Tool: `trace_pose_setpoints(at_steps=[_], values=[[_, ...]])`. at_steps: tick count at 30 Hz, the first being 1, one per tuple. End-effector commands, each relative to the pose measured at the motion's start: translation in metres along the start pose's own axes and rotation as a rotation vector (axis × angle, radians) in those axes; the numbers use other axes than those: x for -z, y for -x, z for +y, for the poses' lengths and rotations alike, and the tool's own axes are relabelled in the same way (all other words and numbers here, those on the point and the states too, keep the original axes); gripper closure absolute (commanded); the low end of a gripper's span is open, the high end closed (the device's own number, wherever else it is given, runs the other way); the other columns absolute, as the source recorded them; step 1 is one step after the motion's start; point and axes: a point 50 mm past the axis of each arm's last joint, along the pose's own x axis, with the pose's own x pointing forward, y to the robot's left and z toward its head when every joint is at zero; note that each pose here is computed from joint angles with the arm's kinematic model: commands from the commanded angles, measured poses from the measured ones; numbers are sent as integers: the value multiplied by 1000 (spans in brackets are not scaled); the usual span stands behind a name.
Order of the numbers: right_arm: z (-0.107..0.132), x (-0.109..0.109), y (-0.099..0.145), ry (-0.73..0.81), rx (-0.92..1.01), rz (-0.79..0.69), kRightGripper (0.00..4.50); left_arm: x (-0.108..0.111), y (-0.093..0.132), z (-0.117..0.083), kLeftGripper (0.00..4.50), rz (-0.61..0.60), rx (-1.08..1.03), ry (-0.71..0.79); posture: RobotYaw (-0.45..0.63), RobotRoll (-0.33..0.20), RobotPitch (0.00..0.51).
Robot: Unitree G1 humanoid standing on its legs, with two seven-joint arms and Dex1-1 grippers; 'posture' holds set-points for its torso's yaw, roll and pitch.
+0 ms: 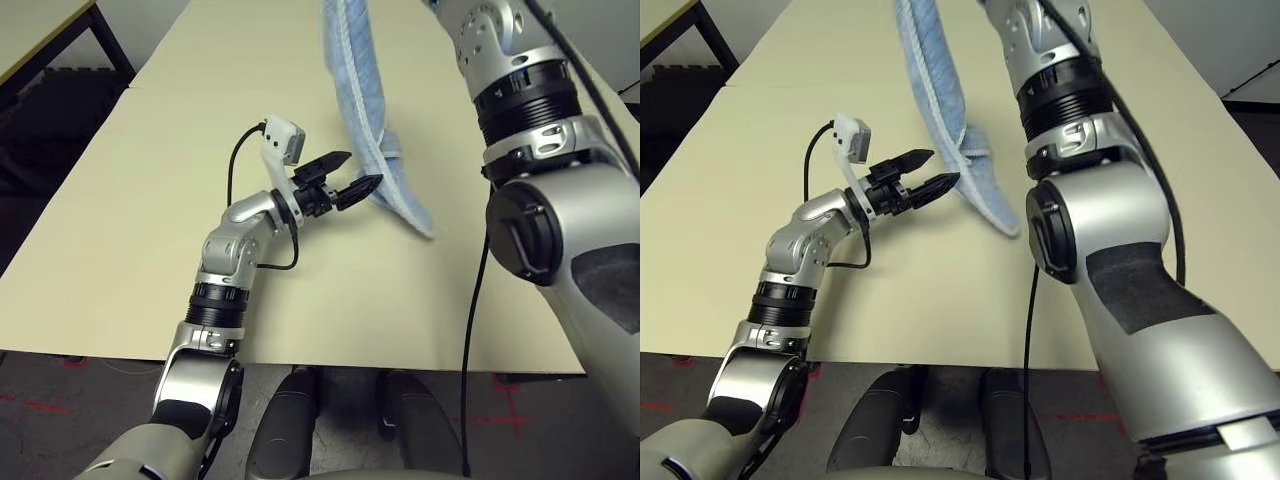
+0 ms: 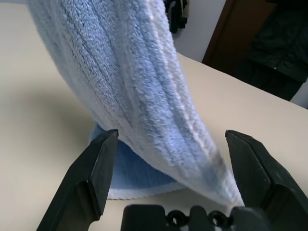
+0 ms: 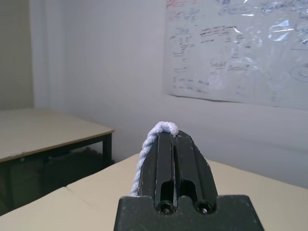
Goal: Fold the towel and set it aside.
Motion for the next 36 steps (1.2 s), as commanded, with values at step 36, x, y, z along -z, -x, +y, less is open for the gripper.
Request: trace_pose_setpoints(at_steps=[36], values=[[-20, -17, -3, 123, 142, -48, 4475, 43, 1, -29, 0, 406, 13, 442, 134, 0, 218]])
